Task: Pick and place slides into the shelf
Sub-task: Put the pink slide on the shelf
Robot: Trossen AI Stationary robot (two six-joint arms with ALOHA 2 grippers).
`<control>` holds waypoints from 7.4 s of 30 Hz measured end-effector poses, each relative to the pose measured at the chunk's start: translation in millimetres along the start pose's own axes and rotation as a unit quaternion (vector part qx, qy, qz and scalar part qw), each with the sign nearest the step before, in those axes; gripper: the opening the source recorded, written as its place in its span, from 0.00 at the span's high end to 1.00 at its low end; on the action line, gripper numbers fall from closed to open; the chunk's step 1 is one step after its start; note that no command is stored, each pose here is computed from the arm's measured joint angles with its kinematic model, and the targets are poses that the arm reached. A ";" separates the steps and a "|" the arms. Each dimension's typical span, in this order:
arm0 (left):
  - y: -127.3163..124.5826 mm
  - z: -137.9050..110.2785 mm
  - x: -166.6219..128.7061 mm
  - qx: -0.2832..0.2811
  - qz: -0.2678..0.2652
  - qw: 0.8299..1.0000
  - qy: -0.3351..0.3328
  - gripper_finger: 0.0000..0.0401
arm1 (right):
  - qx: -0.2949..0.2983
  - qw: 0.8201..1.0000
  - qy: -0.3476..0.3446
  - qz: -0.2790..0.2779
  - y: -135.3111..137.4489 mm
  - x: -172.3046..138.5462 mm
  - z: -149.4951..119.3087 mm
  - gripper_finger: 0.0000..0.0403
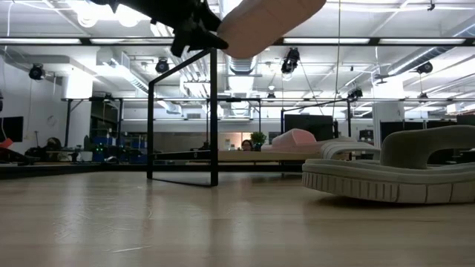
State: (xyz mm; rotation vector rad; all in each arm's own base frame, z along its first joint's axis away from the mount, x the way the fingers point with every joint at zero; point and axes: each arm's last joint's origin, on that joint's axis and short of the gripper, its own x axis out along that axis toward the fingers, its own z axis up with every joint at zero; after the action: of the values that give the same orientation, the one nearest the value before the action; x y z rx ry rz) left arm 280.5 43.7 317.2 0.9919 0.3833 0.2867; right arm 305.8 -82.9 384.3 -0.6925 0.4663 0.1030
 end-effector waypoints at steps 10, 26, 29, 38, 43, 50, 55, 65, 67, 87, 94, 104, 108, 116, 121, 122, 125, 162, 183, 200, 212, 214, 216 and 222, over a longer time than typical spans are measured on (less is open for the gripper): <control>-1.1 1.6 7.5 0.020 0.005 1.000 0.002 0.63 | 0.001 1.000 0.002 0.003 0.6 0.0 -0.4 0.98; 1.5 -6.3 6.3 0.042 0.028 0.998 0.042 0.94 | 0.000 0.999 0.032 -0.039 -2.1 -8.3 3.6 0.89; 1.1 -9.4 6.7 0.043 0.033 0.997 0.059 0.94 | -0.007 0.998 0.036 -0.060 -3.0 -19.3 8.1 0.82; 2.4 -10.9 7.4 0.061 0.030 0.996 0.052 0.94 | -0.102 0.993 0.031 -0.047 17.2 -24.7 28.7 0.60; 1.4 -11.5 7.5 0.064 0.026 0.996 0.054 0.94 | -0.153 0.986 0.054 -0.042 24.5 -14.4 30.1 0.54; 1.1 -11.4 7.5 0.072 0.022 0.996 0.049 0.94 | -0.155 0.985 0.062 -0.050 19.9 -13.9 26.6 0.56; 3.2 -9.1 8.8 0.104 0.020 0.994 0.040 0.94 | -0.142 0.987 0.063 -0.050 19.5 -14.0 25.7 0.56; 2.5 -5.0 11.5 0.117 0.007 0.993 0.007 0.94 | -0.053 0.993 0.101 -0.022 11.3 -39.1 34.7 0.57; 4.7 -7.8 12.2 0.108 0.016 0.994 0.020 0.94 | -0.046 0.994 0.100 -0.020 9.6 -46.4 38.5 0.57; 29.0 -38.3 13.2 0.048 0.069 0.993 0.087 0.94 | -0.020 0.991 0.135 0.010 29.5 -66.0 49.4 0.66; 29.0 -38.5 13.2 0.048 0.067 0.993 0.084 0.94 | -0.036 0.986 0.164 -0.003 32.6 -60.5 46.9 0.58; 31.8 -38.2 13.6 0.035 0.062 0.996 0.045 0.94 | -0.041 0.983 0.178 0.001 39.1 -58.8 47.1 0.46; 33.4 -34.6 13.4 0.030 0.058 0.998 0.008 0.94 | -0.041 0.977 0.207 -0.035 37.2 -58.5 45.2 0.47; 34.7 -34.0 13.3 0.028 0.062 0.998 -0.003 0.94 | -0.024 0.980 0.192 -0.052 37.9 -57.7 50.4 0.50; 35.4 -33.9 13.2 0.027 0.067 0.997 -0.002 0.94 | -0.026 0.981 0.186 -0.051 39.9 -56.6 53.0 0.52; 35.4 -33.9 13.2 0.025 0.067 0.997 -0.002 0.94 | -0.027 0.981 0.186 -0.051 39.9 -56.2 52.9 0.53; 36.0 -33.5 13.2 0.018 0.070 0.997 -0.006 0.94 | -0.027 0.981 0.187 -0.050 40.0 -54.8 52.9 0.54; 51.8 -31.6 -62.0 -0.125 0.041 0.989 -0.063 0.56 | -0.139 0.946 0.272 -0.108 101.2 -1.2 -23.7 0.88; 35.3 -42.5 -68.8 -0.149 0.045 0.985 -0.067 0.55 | -0.109 0.958 0.245 -0.103 162.7 18.3 -101.3 0.88; 30.3 -44.1 -57.3 -0.148 0.035 0.987 -0.059 0.55 | -0.085 0.953 0.289 -0.034 160.2 45.6 -139.6 0.88; 29.1 -44.6 -55.8 -0.148 0.032 0.987 -0.057 0.55 | -0.040 0.950 0.308 -0.043 153.2 45.1 -135.2 0.65; 29.1 -44.6 -55.8 -0.149 0.032 0.987 -0.057 0.55 | -0.031 0.948 0.315 -0.038 153.1 43.1 -134.8 0.64; 28.7 -44.7 -55.1 -0.149 0.031 0.987 -0.056 0.55 | -0.016 0.947 0.318 -0.038 151.6 41.2 -133.0 0.63; 28.6 -44.8 -54.9 -0.149 0.031 0.987 -0.056 0.55 | 0.046 0.943 0.329 -0.001 148.1 35.7 -127.1 0.62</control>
State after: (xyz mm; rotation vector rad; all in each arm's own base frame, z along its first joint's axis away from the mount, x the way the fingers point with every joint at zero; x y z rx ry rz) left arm 209.9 70.1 329.7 0.7233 0.2000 0.3323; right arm 253.4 -52.1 195.5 -0.6263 1.1061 -0.1607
